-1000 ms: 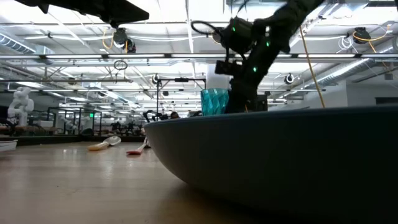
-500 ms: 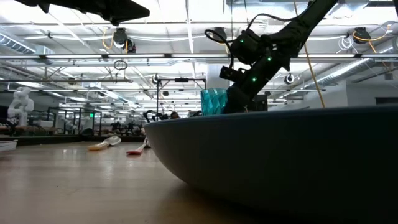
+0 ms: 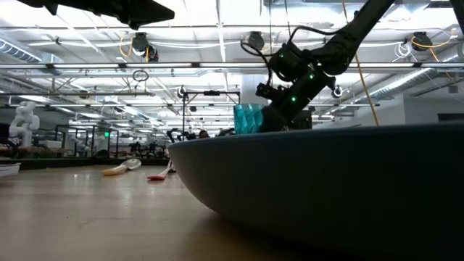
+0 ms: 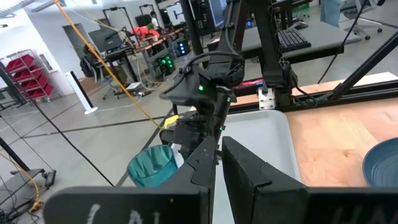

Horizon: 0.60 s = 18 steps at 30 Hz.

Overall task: Pick and place plate/cup/fork/spoon on tray
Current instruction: Put the blue glass on the gray tray, then put the blue plate on the gray tray

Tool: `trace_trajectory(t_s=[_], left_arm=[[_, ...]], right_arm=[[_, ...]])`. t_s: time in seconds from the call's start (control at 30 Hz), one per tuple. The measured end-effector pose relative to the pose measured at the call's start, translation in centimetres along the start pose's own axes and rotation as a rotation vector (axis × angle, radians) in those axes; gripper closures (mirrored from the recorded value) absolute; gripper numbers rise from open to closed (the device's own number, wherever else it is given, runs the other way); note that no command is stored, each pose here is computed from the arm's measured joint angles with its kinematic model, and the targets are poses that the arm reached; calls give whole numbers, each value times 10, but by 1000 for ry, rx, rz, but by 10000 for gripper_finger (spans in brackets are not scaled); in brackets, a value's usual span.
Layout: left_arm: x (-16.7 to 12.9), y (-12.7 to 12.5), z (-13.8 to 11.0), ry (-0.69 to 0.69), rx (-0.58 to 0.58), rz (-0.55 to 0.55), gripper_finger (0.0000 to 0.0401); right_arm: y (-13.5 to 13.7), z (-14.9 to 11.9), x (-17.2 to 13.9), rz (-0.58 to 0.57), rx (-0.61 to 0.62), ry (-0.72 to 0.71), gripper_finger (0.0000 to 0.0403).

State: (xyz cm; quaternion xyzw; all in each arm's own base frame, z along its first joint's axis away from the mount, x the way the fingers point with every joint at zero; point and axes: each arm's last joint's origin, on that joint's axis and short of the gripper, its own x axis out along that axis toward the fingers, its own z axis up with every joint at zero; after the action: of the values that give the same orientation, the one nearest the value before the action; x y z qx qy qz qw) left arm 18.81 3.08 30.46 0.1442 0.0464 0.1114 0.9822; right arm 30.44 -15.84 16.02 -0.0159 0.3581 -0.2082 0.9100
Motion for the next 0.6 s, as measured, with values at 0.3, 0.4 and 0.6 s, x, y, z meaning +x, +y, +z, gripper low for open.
trace_trajectory(t_s=[0.3, 0.4, 0.6], left_arm=[[0, 0, 0, -2, 0, 1, 368], [0, 0, 0, -2, 5, 1, 368], [0, 0, 0, -2, 13, 1, 368]], right_arm=[[-6, -5, 15, -23, 11, -28, 393], [-8, -4, 15, -31, 13, -45, 393], [-12, -1, 12, -42, 41, -65, 393]])
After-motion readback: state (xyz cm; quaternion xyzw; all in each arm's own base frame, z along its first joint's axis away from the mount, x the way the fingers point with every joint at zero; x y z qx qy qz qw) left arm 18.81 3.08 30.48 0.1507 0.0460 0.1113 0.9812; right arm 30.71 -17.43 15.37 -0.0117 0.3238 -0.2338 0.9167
